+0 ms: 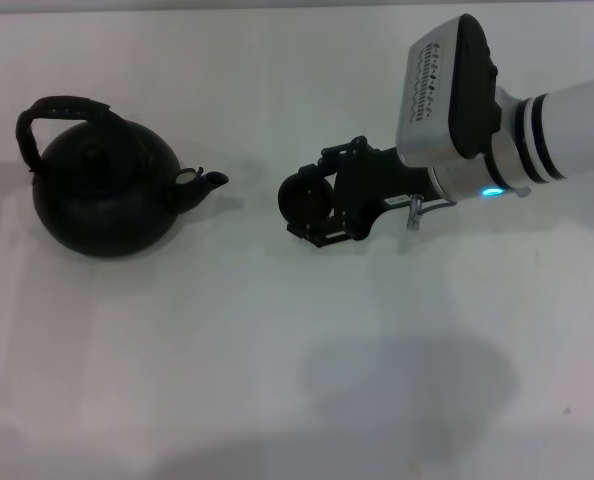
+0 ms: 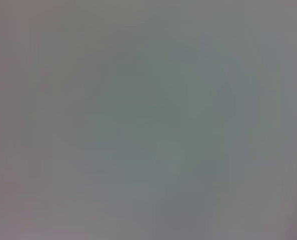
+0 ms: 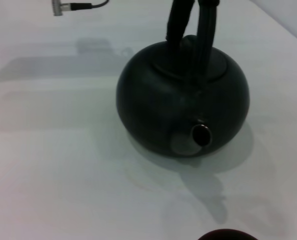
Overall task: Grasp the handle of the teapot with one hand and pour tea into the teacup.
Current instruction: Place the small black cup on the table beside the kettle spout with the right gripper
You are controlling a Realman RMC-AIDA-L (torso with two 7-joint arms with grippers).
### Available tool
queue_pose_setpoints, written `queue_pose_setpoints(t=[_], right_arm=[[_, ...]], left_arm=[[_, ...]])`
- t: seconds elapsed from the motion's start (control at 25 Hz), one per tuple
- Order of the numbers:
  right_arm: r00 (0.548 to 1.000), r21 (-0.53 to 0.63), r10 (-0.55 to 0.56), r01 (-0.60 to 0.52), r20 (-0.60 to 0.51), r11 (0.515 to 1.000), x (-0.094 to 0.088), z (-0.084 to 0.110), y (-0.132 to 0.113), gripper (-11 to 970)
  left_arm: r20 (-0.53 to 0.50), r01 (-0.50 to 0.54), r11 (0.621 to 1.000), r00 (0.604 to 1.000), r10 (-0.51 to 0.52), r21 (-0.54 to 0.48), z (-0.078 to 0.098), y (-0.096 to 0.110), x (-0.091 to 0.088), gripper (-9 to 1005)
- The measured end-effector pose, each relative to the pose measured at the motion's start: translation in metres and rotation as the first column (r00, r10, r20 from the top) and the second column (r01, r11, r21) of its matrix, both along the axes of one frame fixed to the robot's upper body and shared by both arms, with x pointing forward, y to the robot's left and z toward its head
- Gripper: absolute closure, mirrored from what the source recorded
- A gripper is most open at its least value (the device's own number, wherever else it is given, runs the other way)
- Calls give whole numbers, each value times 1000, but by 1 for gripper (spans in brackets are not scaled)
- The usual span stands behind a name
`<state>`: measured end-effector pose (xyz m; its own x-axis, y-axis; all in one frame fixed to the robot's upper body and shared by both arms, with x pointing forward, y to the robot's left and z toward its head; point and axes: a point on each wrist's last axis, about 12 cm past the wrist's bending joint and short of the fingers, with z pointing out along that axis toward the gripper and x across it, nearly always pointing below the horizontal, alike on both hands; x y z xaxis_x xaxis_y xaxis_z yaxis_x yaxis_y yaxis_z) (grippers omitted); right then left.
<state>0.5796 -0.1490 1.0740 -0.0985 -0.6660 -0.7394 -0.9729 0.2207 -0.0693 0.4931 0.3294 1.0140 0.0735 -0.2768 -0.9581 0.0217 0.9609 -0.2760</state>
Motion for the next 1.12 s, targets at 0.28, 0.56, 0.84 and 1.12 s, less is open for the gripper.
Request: queue_pose_setpoints(t=[0.28, 0.56, 0.84, 1.12], right_arm=[[1000, -19, -26, 26, 7, 999, 2, -4, 1, 231], [999, -53, -41, 42, 26, 998, 3, -12, 0, 231], [999, -87, -10, 14, 41, 996, -1, -17, 2, 230], [999, -85, -7, 10, 35, 996, -3, -18, 2, 230]], left_arm=[[0, 3, 1000, 1000, -3, 0, 1, -1, 2, 196], [1, 2, 1000, 1000, -2, 0, 1, -1, 2, 196], [1, 3, 1000, 1000, -3, 0, 1, -1, 2, 196], [1, 3, 1000, 1000, -3, 0, 1, -1, 2, 196]])
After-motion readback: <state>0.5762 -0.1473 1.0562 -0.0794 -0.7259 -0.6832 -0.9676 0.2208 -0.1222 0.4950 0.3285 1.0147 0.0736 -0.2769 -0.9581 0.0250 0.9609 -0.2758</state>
